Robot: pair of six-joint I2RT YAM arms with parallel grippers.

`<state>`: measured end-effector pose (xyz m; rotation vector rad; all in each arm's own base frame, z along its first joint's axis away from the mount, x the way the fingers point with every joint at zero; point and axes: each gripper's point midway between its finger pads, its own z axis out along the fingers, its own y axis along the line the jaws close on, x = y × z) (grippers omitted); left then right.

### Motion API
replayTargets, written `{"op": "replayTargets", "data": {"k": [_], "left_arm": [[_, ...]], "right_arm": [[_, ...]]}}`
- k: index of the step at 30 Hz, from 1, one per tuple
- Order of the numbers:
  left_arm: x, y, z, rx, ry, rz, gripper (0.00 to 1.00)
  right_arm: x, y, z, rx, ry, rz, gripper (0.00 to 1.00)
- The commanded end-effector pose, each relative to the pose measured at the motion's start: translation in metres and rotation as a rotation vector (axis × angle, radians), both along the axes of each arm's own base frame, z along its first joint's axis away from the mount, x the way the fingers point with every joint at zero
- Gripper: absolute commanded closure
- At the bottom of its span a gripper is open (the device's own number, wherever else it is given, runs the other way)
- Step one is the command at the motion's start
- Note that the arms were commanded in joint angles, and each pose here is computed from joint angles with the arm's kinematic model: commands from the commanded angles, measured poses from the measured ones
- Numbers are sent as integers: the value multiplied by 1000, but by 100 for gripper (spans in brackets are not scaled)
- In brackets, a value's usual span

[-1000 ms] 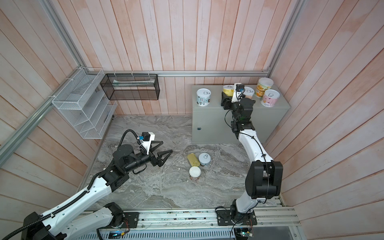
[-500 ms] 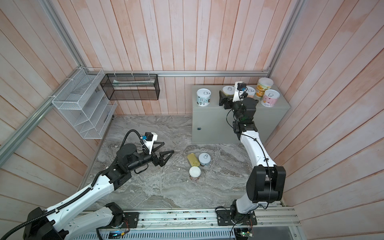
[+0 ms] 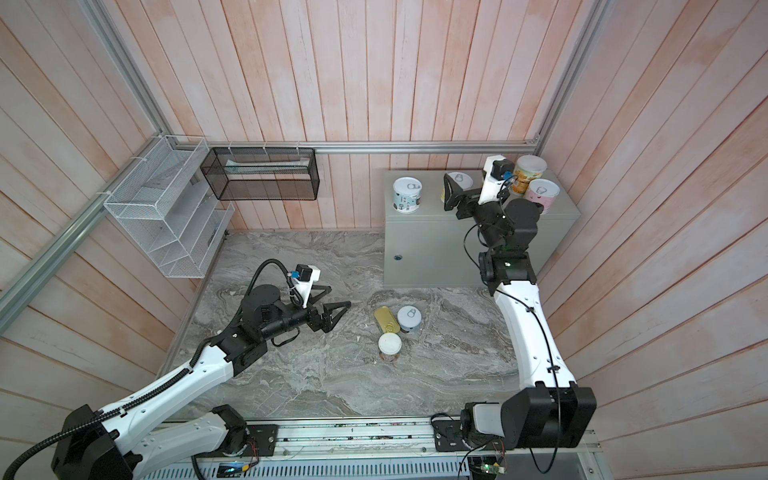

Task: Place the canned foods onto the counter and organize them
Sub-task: 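Lower the right gripper back to the floor tins while the left gripper approaches them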

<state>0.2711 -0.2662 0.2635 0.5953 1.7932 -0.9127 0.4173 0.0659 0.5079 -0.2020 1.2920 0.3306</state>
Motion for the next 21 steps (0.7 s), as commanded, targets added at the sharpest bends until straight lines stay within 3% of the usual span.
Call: {"op": "replayTargets", "data": {"k": [1, 9, 21], "left_arm": [[3, -3, 6, 25, -20, 3, 0], [-1, -7, -19, 118, 0, 14, 0], [-2, -10, -33, 115, 32, 13, 0]], "right_arm": [[-17, 0, -16, 23, 79, 12, 2], [-65, 3, -52, 63, 196, 49, 2], [-104, 6, -115, 87, 391, 53, 2]]}}
